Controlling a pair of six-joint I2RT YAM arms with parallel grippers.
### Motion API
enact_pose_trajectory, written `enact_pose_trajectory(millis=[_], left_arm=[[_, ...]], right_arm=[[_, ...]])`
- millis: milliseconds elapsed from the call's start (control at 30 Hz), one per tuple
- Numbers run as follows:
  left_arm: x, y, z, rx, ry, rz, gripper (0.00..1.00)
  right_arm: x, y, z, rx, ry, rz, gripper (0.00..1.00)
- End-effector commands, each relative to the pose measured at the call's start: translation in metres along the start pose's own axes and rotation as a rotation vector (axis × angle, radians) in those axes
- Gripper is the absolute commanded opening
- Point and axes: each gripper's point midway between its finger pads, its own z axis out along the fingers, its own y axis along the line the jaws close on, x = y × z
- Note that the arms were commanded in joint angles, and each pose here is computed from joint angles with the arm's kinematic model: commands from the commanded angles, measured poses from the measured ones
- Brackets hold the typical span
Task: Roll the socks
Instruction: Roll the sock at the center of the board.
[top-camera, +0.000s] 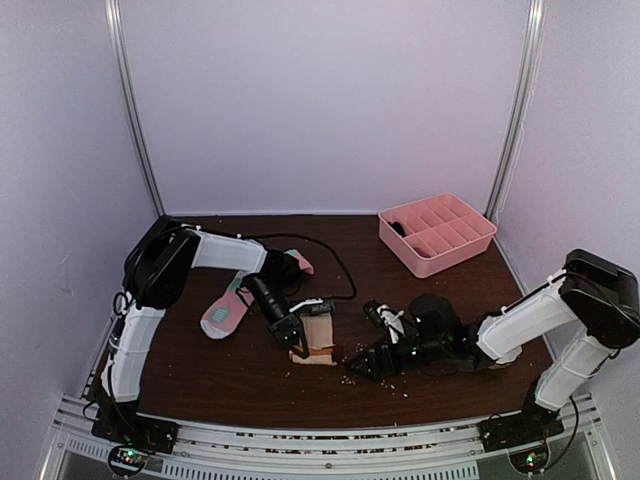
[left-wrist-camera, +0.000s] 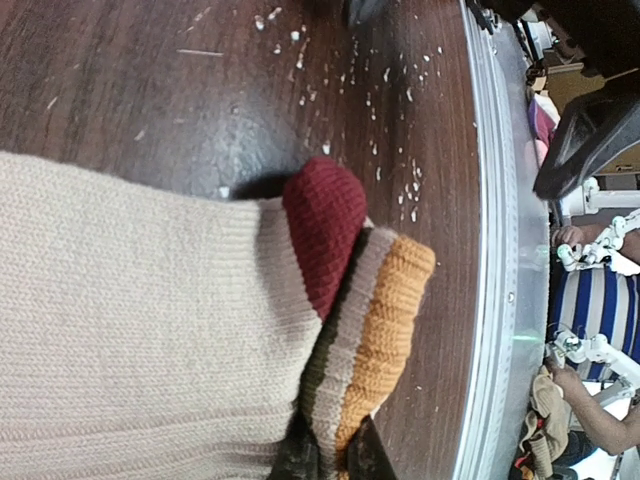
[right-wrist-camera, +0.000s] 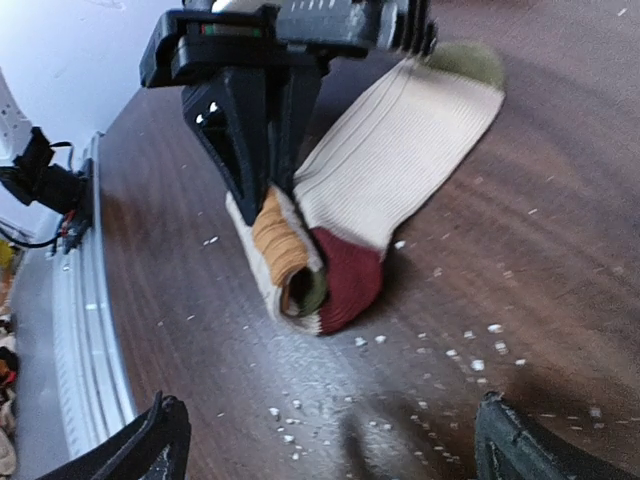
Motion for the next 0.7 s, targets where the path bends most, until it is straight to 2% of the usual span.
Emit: enact_pose_trajectory(millis=[0, 67, 133, 167, 233, 333, 400, 467, 600, 667], left_arm=[[0.044, 0.039, 0.016, -0.090, 0.157, -0.104, 0.00], [0.046, 0.040, 0.015, -0.095, 0.166, -0.114, 0.00], [0.048, 0.040, 0.016, -0.092, 0.178, -0.128, 0.00], [0.049, 0.039, 0.016, -0.086, 0.181, -0.133, 0.00], [0.050, 0.038, 0.016, -0.073, 0.180, -0.142, 0.00], [0.048, 0.037, 0.016, -0.052, 0.168, -0.160, 0.00], [0.049, 0.036, 0.016, -0.022, 0.165, -0.183, 0.00], [0.048, 0.037, 0.014, 0.020, 0.148, -0.222, 0.00], [0.052, 0.044, 0.014, 0.048, 0.157, -0.278, 0.00], [0.055, 0.046, 0.016, 0.047, 0.164, -0.288, 0.00]], right_arm=[[-0.024, -0.043, -0.029, 0.361, -0.052, -0.177, 1.00], [-0.042, -0.047, -0.040, 0.425, -0.110, -0.208, 0.99], [-0.064, -0.070, -0.059, 0.584, -0.228, -0.099, 0.99], [-0.069, -0.078, -0.062, 0.606, -0.250, -0.064, 1.00], [-0.079, -0.079, -0.055, 0.540, -0.233, -0.052, 1.00], [-0.090, -0.055, -0.043, 0.475, -0.181, -0.270, 1.00], [-0.081, -0.026, -0.037, 0.533, -0.146, -0.588, 1.00], [-0.069, -0.005, -0.028, 0.549, -0.127, -0.816, 1.00], [-0.041, 0.012, 0.002, 0.400, 0.062, -0.979, 1.00], [-0.029, 0.016, 0.016, 0.363, 0.138, -1.058, 0.94]])
